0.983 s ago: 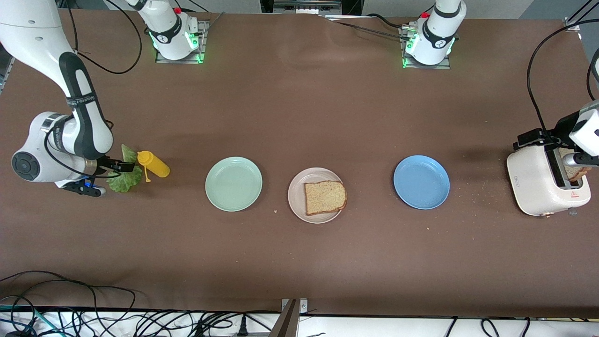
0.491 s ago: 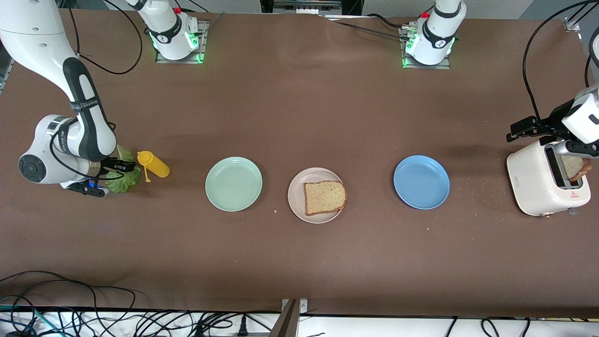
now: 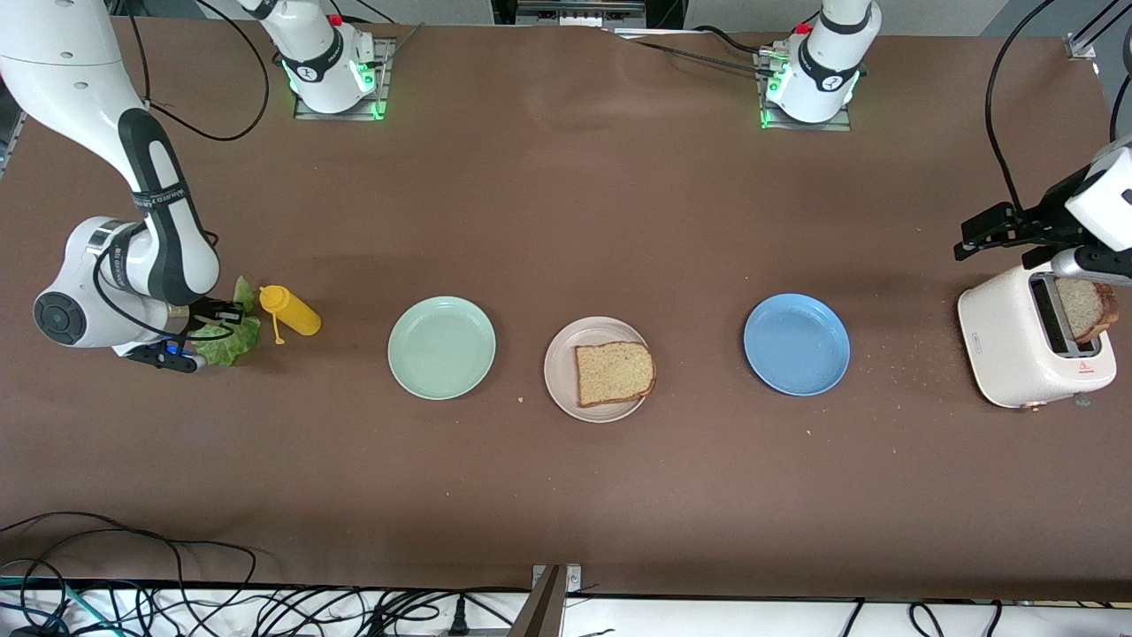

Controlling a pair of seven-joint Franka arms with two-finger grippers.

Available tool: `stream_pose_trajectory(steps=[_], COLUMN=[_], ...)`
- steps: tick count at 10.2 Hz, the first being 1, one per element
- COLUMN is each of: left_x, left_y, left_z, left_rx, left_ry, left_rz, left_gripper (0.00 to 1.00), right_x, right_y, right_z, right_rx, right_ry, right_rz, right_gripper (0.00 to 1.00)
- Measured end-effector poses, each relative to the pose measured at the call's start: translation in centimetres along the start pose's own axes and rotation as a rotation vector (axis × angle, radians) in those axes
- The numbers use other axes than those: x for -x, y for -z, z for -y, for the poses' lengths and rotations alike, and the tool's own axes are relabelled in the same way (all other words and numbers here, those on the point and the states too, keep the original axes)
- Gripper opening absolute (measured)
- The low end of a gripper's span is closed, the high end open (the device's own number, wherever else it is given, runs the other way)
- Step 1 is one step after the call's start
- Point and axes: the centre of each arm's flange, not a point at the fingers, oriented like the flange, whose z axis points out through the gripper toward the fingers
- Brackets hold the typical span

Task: Make sandwich on beige plate with both arms
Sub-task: 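Carry the green lettuce leaf with the right gripper to the beige plate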

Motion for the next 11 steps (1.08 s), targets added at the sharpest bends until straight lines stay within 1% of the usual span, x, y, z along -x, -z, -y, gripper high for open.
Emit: stream_pose_trajectory(steps=[2,3,5,6,8,9,11], left_x=[-0.1,-0.1,-0.1,-0.2,-0.3,-0.4,-0.5], left_y=[0.8,1.2,1.8,1.8,1.5,1.3,1.1], left_z=[-1.1,-1.5,-2.2,-2.5,-2.8,-2.8,-2.7], left_rx=[-0.004,-0.017,-0.051,-0.058,-0.058,-0.058,-0.057], left_ry=[-0.005,0.000,-0.001,-0.007,-0.013,-0.013,-0.012], left_rz=[0.002,0.010,0.015,0.017,0.023,0.025,0.030], left_gripper=[1.00,1.00,1.00,1.00,1.00,1.00,1.00], right_x=[-0.5,-0.8,-0.4,0.1,1.2,1.8,3.8], right_y=[1.8,4.1,11.5,15.2,20.9,23.6,28.5], right_z=[0.3,0.4,0.7,0.9,2.0,3.8,10.5], right_rx=[-0.002,-0.004,-0.009,-0.011,-0.015,-0.013,0.003], right_ry=[0.006,0.009,0.017,0.021,0.046,0.076,0.176], right_rz=[-0.026,-0.025,0.008,0.010,-0.002,-0.026,-0.105], right_gripper=[0.05,0.04,0.04,0.04,0.04,0.04,0.04])
